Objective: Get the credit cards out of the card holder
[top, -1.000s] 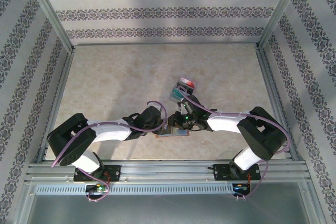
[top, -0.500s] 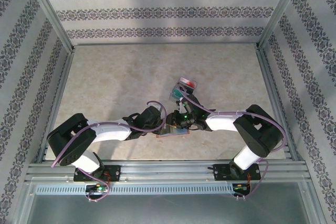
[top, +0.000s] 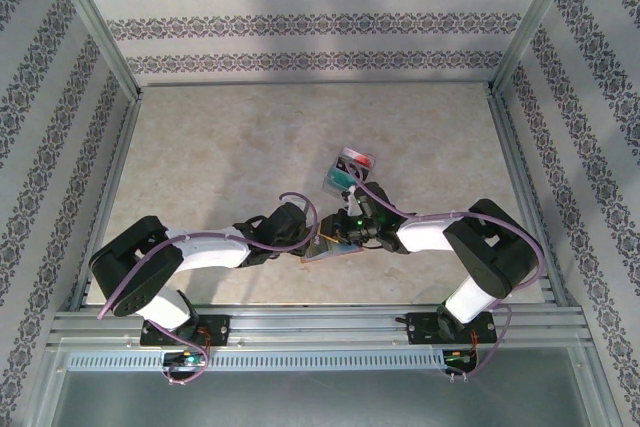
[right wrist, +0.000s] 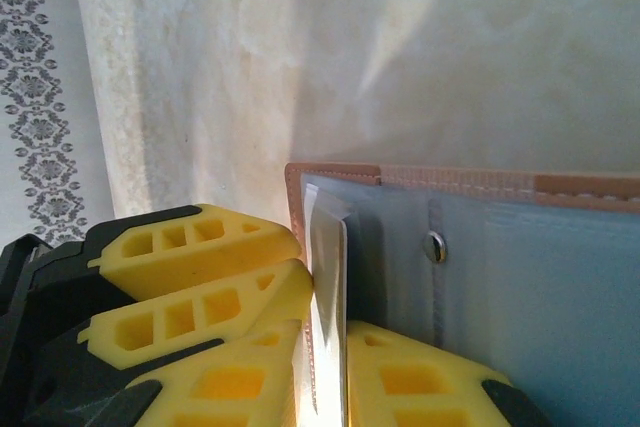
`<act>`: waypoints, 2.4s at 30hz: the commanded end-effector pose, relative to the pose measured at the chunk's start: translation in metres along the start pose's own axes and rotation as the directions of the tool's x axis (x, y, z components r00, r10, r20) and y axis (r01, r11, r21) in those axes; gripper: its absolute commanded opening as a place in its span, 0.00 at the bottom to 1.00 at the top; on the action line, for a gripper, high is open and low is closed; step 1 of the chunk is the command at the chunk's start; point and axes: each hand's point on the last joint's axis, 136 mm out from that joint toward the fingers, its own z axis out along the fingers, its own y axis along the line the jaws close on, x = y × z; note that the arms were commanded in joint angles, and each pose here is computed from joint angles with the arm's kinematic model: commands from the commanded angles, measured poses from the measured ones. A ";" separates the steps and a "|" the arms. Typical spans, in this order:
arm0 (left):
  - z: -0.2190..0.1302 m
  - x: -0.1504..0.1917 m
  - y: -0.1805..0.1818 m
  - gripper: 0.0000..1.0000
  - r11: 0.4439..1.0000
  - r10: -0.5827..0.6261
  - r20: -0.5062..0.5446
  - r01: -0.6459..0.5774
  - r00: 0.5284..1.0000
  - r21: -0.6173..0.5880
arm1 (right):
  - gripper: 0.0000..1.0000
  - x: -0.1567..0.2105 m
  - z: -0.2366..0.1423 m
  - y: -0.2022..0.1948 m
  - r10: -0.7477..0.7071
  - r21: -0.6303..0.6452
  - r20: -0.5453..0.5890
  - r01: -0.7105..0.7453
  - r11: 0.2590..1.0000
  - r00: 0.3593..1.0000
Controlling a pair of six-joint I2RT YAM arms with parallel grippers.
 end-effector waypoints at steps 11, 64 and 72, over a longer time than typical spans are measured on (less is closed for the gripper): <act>0.001 0.022 0.008 0.19 0.999 0.004 -0.088 -0.008 0.996 -0.045 | 0.15 -0.010 -0.008 0.010 0.001 -0.090 0.042 0.002 0.996 0.999; 0.011 0.008 -0.018 0.14 0.998 0.061 -0.110 -0.058 0.992 0.031 | 0.06 -0.008 -0.021 -0.019 -0.001 0.074 0.078 -0.005 0.997 0.997; 0.014 0.012 -0.002 0.12 0.999 0.031 -0.122 -0.035 0.992 -0.033 | 0.05 -0.010 -0.031 -0.025 0.000 0.104 0.103 -0.010 0.995 0.995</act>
